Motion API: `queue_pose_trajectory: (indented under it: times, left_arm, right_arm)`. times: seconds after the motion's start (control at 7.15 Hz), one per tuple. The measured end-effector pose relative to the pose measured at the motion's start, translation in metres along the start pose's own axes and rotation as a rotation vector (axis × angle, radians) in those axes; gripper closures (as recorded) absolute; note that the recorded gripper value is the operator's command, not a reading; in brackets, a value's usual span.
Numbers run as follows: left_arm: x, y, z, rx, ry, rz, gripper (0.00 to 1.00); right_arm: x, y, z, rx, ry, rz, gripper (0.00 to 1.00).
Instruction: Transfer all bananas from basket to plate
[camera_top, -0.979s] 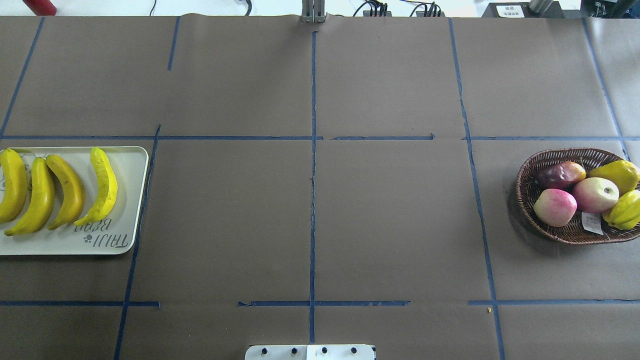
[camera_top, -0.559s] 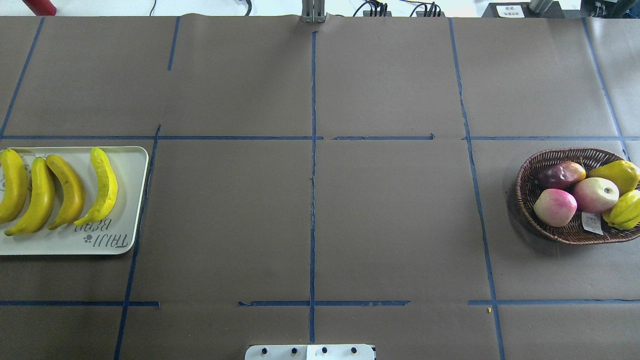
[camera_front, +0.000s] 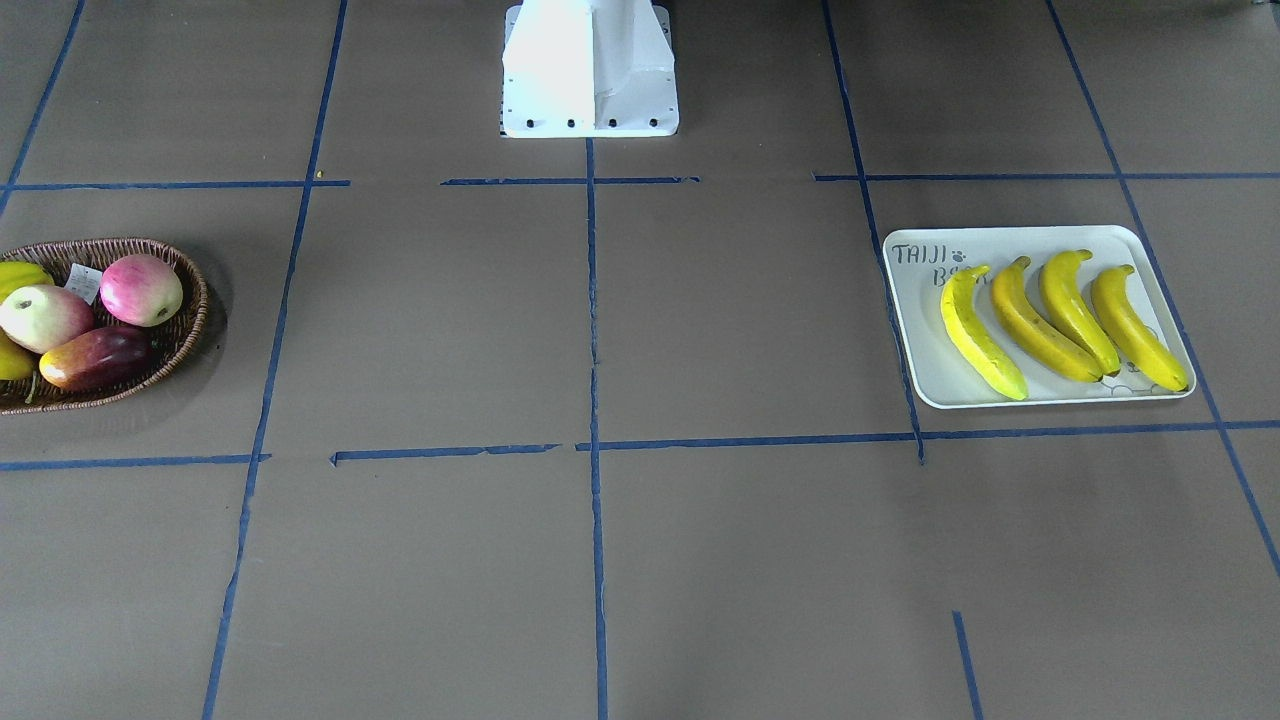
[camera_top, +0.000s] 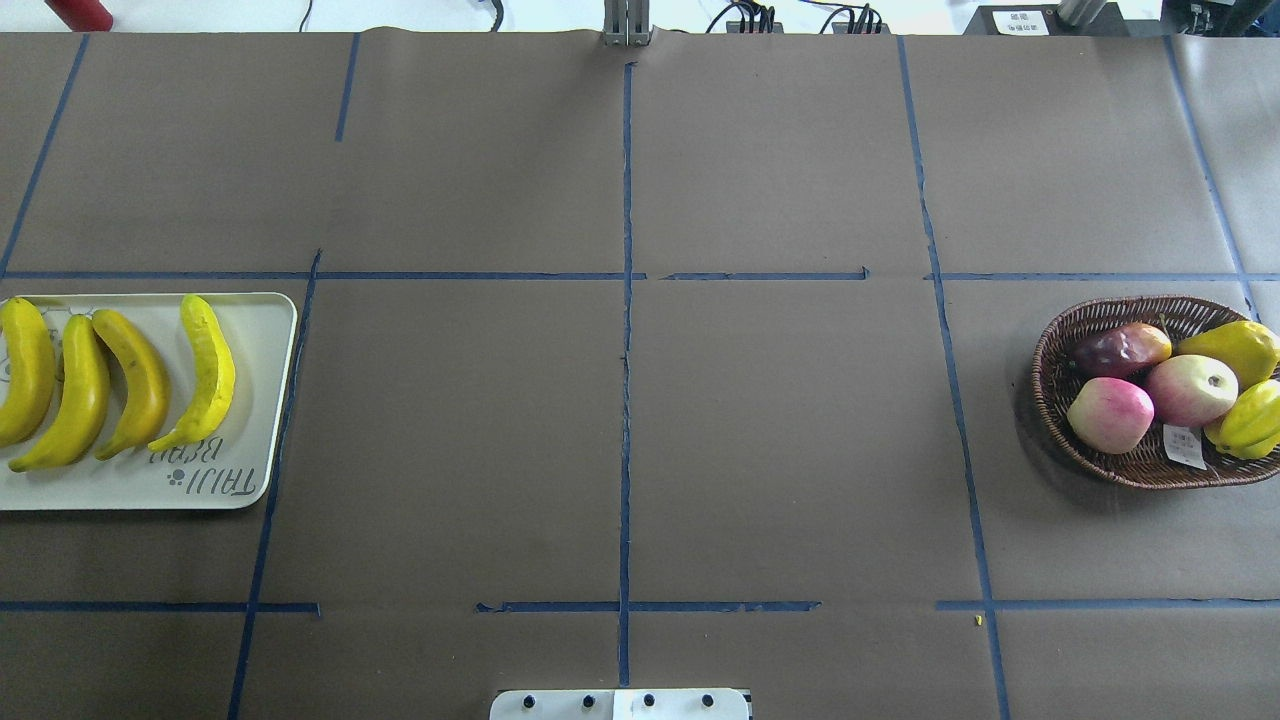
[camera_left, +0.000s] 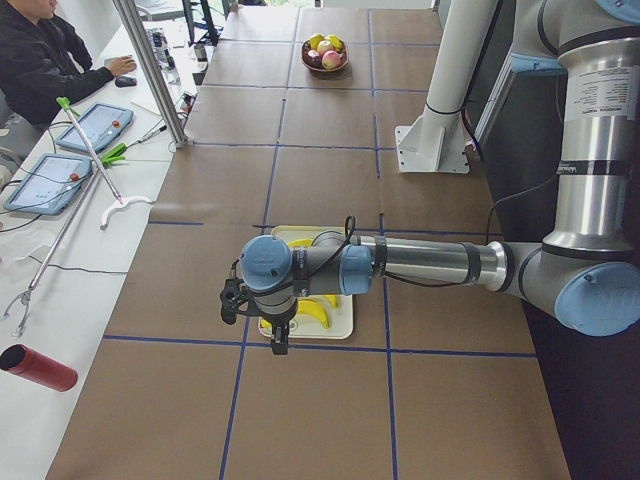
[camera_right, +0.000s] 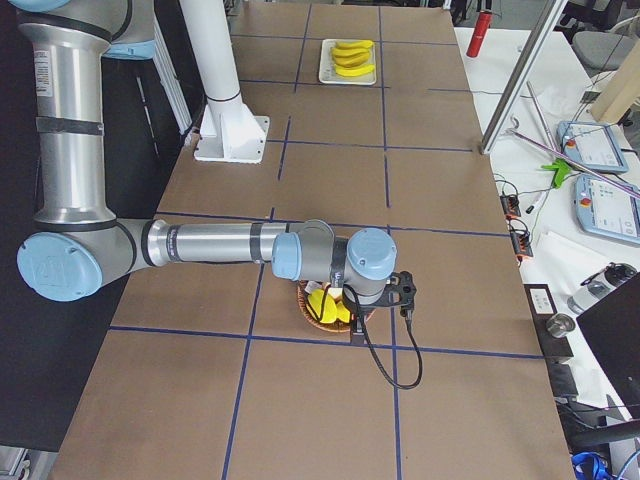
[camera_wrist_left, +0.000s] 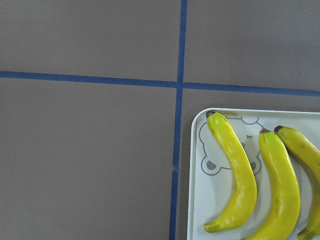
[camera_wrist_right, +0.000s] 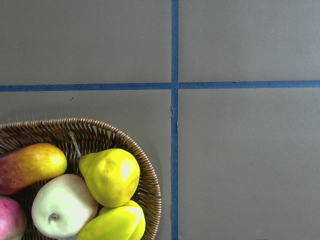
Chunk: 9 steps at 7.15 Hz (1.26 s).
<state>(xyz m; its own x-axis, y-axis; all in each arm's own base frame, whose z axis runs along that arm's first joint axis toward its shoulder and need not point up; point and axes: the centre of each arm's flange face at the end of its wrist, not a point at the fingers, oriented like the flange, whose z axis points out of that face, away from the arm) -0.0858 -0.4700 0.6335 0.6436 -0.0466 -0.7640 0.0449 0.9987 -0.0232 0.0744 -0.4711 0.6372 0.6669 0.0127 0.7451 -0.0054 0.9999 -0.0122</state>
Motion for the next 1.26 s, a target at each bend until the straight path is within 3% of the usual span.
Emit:
queue_pose_trajectory:
  times: [0.42, 1.26]
  left_arm:
    - [0.000, -0.001, 0.000, 0.001, 0.001, 0.001, 0.00]
    - [0.000, -0.001, 0.000, 0.001, 0.001, 0.002, 0.00]
  right_arm:
    - [0.012, 0.002, -0.016, 0.036, -0.020, 0.033, 0.00]
    - [0.038, 0.025, -0.020, 0.053, -0.016, 0.068, 0.00]
